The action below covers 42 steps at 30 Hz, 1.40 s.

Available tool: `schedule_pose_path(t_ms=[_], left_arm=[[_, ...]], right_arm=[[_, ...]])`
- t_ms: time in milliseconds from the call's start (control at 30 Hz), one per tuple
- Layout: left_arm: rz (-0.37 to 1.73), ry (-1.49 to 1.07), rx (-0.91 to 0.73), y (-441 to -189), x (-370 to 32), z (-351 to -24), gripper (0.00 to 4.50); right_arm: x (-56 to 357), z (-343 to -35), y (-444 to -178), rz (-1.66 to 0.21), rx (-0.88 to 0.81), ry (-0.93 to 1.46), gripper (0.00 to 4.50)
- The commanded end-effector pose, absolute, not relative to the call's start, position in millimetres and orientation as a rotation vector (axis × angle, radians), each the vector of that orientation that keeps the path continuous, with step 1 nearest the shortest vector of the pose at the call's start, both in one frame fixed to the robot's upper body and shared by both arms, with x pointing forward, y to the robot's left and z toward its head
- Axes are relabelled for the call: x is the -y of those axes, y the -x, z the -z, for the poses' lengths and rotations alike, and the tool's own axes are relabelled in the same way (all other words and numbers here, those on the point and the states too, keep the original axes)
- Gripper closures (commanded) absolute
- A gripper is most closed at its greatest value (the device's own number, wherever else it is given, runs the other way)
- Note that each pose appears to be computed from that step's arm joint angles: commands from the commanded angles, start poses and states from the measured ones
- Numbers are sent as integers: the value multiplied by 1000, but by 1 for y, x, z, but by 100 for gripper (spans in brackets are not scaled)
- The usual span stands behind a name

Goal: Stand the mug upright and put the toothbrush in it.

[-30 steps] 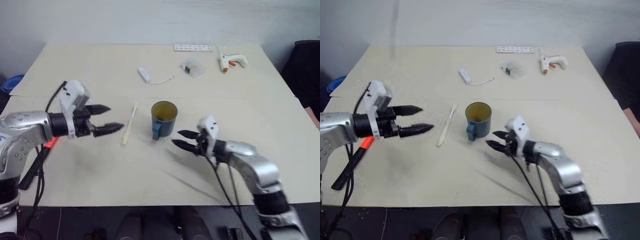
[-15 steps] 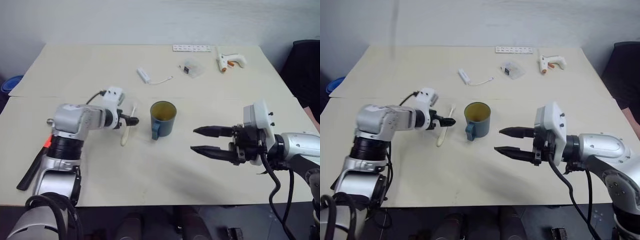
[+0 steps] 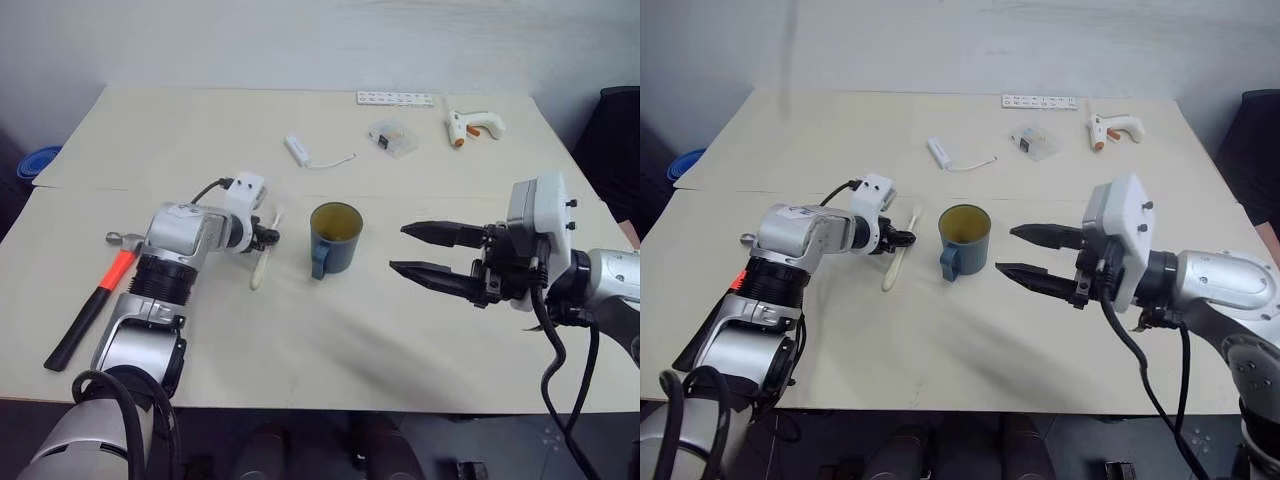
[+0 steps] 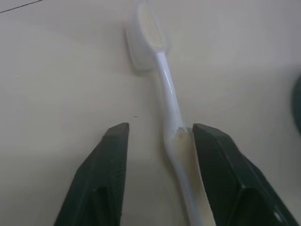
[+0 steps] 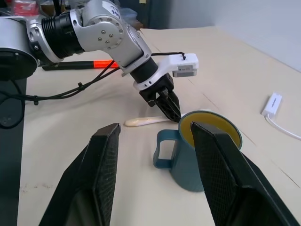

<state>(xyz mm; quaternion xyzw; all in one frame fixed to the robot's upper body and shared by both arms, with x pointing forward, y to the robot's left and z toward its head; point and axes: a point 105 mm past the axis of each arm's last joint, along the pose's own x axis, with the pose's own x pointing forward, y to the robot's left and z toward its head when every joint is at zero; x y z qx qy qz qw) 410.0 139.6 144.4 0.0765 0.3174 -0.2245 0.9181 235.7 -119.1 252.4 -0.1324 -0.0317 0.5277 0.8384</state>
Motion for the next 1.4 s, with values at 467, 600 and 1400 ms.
schedule_pose_path(t_ms=[467, 600, 1400], left_arm=[[443, 150, -104, -437, -139, -259, 425], [680, 304, 267, -411, -118, -340, 425], [1003, 127, 331, -362, -32, -271, 303]], right_arm=[[133, -254, -247, -1019, 44, 342, 0], [130, -255, -252, -1007, 62, 301, 0], [123, -257, -249, -976, 54, 193, 0]])
